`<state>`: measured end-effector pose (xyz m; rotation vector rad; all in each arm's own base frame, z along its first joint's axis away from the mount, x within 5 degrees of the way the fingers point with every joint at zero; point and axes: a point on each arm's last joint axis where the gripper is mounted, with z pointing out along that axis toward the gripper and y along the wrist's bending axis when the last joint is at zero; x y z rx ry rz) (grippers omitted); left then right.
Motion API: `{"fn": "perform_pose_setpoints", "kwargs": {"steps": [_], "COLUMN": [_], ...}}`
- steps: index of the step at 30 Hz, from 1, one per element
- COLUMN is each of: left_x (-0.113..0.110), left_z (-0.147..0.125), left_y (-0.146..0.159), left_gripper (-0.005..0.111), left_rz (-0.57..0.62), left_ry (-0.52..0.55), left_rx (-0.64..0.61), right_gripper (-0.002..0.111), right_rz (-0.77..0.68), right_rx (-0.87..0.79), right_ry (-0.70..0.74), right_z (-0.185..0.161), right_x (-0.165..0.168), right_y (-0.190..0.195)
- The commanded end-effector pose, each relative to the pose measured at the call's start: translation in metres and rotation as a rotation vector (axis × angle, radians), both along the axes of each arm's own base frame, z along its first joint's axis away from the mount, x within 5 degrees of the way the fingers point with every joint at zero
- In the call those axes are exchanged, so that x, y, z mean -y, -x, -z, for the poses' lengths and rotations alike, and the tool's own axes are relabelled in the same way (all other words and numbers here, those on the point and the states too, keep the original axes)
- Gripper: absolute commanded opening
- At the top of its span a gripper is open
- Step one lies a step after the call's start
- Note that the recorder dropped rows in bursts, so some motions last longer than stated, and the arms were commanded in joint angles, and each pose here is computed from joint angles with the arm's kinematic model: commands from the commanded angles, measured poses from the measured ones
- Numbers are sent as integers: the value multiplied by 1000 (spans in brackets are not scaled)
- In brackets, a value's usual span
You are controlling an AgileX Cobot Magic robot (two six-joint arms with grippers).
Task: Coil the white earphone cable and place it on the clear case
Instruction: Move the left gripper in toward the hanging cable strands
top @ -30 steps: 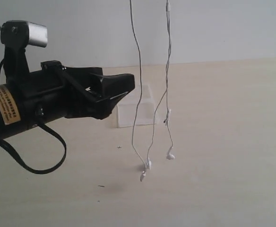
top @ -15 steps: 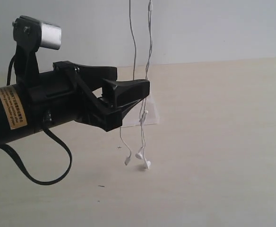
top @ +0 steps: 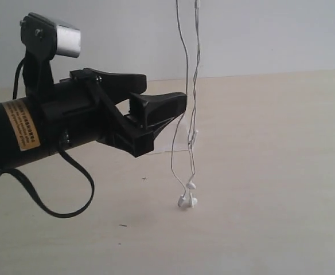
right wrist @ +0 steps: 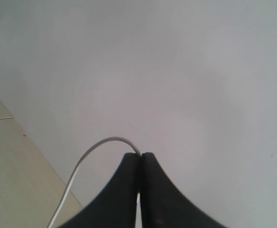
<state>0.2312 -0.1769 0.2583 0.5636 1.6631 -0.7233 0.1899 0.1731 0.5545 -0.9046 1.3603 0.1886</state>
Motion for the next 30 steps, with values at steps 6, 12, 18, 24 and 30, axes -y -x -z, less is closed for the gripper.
{"fn": "perform_pose_setpoints", "kwargs": {"steps": [6, 12, 18, 24, 30], "left_x": [17, 20, 20, 25, 28], "left_z": [0, -10, -7, 10, 24], "left_y": [-11, -15, -17, -22, -27], "left_gripper": [74, 74, 74, 74, 60], "left_rz": [27, 26, 23, 23, 23], "left_ry": [13, 31, 20, -10, -36], "left_rx": [2, 27, 20, -24, -62], "right_gripper": [0, 0, 0, 0, 0], "right_rz": [-2, -2, -2, -3, -3], "right_rx": [17, 19, 23, 30, 30], "right_ry": [-27, -28, -32, -39, -39], "right_z": [-7, -7, -7, -8, -8], "right_x": [4, 4, 4, 4, 4], "right_y": [5, 5, 5, 5, 5]}}
